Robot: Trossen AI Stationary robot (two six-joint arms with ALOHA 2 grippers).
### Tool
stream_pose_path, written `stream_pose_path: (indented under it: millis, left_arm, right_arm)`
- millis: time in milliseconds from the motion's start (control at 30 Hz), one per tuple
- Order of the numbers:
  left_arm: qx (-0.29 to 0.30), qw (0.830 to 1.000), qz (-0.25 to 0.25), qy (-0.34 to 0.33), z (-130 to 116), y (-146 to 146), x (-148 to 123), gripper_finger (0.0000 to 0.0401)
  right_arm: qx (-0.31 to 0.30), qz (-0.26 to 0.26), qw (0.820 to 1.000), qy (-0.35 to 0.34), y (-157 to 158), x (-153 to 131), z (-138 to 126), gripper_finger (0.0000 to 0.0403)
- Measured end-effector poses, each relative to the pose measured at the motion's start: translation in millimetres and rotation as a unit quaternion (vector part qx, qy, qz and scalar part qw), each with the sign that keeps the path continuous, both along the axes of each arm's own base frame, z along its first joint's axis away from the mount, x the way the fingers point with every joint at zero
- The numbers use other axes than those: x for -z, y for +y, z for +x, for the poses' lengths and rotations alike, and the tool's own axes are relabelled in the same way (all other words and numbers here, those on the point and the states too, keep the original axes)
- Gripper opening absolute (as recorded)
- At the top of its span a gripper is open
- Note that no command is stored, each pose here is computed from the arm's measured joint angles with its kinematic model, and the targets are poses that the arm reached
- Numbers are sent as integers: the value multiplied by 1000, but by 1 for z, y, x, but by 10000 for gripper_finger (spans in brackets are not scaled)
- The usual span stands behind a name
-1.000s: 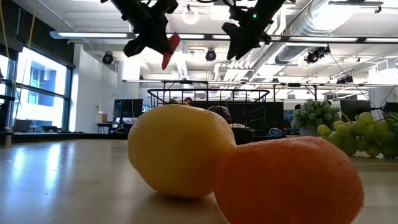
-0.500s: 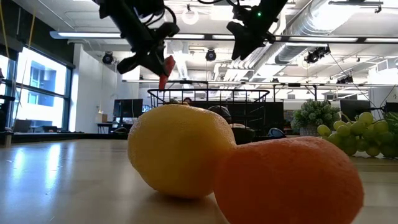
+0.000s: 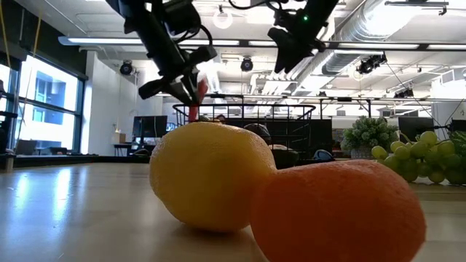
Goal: Build produce basket
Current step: Put the orange carrot into the black wire basket, then put the green grapes into the black wire basket
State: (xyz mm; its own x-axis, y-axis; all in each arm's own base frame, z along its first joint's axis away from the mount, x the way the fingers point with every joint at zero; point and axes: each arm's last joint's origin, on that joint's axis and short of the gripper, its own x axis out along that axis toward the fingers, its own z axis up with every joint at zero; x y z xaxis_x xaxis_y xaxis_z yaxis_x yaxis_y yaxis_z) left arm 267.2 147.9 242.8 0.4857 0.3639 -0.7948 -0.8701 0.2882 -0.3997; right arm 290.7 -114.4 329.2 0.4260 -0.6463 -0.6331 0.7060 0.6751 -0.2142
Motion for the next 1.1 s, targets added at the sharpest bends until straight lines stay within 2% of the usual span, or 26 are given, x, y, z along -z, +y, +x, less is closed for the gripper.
stream_pose_path:
  millis: [200, 467, 833, 1100]
  left_arm:
    - [-4, 1000, -5, 10, 2, 3, 7, 99]
    - [10, 1000, -11, -2, -2, 10, 2, 142]
    - [43, 998, 31, -21, 6, 14, -26, 134]
    - [87, 992, 85, -16, 5, 21, -49, 131]
  right_arm:
    - [5, 30, 999, 7, 2, 4, -3, 188]
    - [17, 53, 998, 34, 4, 9, -9, 188]
    - [10, 122, 991, 59, 9, 16, -16, 188]
    - [8, 227, 973, 49, 16, 20, -20, 188]
